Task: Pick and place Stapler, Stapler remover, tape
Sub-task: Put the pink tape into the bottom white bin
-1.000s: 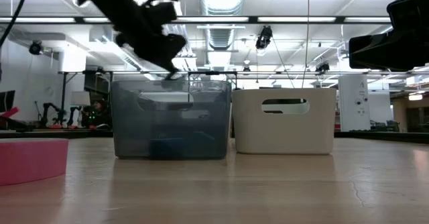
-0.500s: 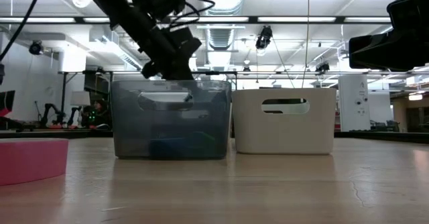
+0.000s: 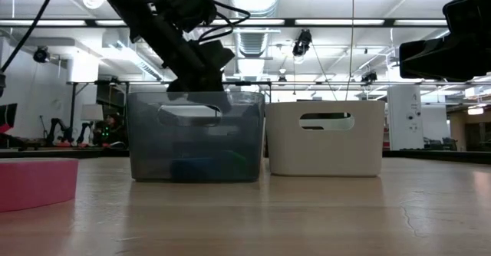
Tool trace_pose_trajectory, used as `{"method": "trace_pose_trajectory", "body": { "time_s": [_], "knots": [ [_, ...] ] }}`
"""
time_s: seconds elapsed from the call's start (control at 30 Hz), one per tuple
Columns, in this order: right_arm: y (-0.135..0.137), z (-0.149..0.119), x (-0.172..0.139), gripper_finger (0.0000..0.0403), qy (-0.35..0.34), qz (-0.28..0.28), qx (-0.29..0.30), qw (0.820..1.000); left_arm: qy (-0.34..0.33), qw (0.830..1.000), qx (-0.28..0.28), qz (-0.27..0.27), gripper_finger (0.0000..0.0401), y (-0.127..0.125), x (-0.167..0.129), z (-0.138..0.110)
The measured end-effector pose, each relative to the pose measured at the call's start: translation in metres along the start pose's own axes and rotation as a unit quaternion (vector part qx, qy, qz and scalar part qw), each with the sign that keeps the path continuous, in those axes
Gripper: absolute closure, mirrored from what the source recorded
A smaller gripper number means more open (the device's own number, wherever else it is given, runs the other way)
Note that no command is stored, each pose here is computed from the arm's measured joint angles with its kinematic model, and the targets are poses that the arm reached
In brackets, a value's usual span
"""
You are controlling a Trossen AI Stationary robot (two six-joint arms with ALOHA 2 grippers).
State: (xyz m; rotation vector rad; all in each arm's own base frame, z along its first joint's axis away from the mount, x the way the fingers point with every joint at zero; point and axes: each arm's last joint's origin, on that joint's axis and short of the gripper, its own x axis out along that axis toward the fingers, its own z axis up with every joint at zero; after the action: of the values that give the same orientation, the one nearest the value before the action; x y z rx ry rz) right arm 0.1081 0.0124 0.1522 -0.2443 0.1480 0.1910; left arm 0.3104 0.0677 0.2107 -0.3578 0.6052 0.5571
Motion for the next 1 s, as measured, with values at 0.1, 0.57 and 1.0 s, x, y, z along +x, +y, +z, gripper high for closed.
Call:
{"method": "trace_pose_trajectory", "body": {
  "time_s": [0.1, 0.57, 1.0],
  "knots": [
    [0.0, 0.0, 0.0, 0.0394, 0.0, 0.0, 0.0, 1.0, 0.01, 0.999, 0.0, -0.04, 0.0301, -0.005, -0.002, 0.002],
    [0.0, 0.0, 0.0, 0.0394, 0.0, 0.0, 0.0, 1.0, 0.003, 0.96, 0.066, -0.273, 0.0286, -0.097, -0.089, -0.018],
    [0.0, 0.0, 0.0, 0.0394, 0.0, 0.0, -0.001, 1.0, 0.112, 0.921, 0.03, -0.372, 0.0289, -0.153, -0.149, -0.082]
  ]
}}
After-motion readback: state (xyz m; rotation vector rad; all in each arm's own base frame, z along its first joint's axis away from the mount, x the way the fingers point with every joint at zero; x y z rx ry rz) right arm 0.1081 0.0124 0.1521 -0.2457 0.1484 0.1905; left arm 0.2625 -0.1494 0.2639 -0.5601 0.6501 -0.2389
